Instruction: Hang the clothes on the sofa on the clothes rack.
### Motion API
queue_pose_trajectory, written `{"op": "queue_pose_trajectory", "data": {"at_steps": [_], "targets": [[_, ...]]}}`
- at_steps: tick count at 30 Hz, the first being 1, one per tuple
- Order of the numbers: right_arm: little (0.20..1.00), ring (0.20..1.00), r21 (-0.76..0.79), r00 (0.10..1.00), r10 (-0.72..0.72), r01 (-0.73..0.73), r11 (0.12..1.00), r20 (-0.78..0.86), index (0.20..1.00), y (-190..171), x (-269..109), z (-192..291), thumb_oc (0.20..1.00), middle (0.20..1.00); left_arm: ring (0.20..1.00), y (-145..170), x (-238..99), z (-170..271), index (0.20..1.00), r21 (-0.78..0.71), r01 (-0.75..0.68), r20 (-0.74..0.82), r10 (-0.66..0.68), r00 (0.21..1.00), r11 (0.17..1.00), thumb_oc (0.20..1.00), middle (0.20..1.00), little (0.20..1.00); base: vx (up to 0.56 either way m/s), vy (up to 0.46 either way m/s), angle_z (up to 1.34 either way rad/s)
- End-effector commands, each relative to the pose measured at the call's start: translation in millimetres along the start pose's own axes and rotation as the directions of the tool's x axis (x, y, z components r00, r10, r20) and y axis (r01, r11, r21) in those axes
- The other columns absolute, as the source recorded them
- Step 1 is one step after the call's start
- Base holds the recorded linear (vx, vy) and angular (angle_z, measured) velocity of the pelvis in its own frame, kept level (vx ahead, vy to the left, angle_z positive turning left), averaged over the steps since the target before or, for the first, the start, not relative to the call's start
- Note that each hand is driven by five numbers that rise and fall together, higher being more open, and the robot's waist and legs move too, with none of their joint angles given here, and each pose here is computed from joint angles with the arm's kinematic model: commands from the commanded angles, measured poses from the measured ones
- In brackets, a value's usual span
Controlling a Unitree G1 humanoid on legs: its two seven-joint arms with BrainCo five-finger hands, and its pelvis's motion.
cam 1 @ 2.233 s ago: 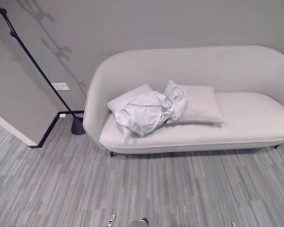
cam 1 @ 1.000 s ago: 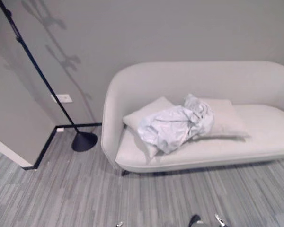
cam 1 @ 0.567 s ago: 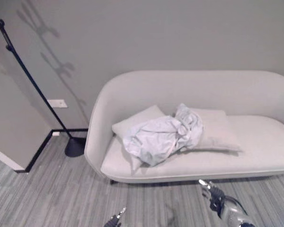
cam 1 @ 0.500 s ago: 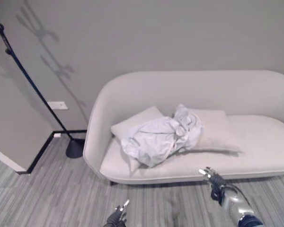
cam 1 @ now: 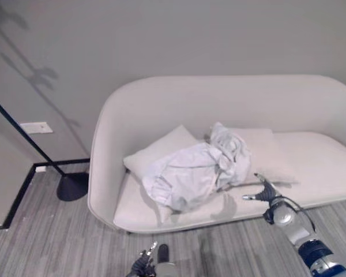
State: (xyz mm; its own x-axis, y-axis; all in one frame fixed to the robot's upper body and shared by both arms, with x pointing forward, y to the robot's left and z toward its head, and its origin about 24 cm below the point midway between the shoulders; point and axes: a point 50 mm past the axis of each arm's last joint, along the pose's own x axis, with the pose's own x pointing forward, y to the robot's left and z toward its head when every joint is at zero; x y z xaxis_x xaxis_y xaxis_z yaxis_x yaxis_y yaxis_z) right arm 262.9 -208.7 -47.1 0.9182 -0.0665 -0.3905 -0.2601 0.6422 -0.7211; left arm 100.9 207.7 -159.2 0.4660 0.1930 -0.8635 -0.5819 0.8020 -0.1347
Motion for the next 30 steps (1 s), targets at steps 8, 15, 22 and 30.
{"op": "queue_pose_trajectory", "data": {"at_steps": [8,15,22,30], "targets": [[1.000,1.000,-0.141,0.949,-0.273,0.295,0.945,0.155,1.000,-61.0,43.7,67.4,1.000,1.000,1.000,-1.5,3.4,17.7,1.000,0.155,-0.019,0.073,0.008,0.997,0.988,1.000,1.000,1.000,0.03,0.122,0.03],[1.000,1.000,-0.201,0.925,-0.359,0.378,0.904,0.122,1.000,-82.4,47.0,56.5,1.000,1.000,1.000,8.3,3.7,24.8,1.000,0.113,-0.062,0.097,0.051,0.994,0.992,1.000,1.000,1.000,0.00,0.019,0.13],[1.000,1.000,-0.267,0.902,-0.427,0.428,0.864,0.065,1.000,-108.8,50.8,45.3,1.000,1.000,1.000,6.8,4.1,36.1,1.000,0.163,-0.061,0.148,0.037,0.988,0.985,1.000,1.000,1.000,0.00,0.033,0.16],[1.000,1.000,-0.268,0.777,-0.621,0.623,0.735,0.102,1.000,-155.8,48.0,59.5,1.000,1.000,1.000,-5.5,5.5,54.2,1.000,0.204,-0.062,0.221,0.015,0.975,0.977,1.000,1.000,1.000,0.03,0.042,0.09]]}}
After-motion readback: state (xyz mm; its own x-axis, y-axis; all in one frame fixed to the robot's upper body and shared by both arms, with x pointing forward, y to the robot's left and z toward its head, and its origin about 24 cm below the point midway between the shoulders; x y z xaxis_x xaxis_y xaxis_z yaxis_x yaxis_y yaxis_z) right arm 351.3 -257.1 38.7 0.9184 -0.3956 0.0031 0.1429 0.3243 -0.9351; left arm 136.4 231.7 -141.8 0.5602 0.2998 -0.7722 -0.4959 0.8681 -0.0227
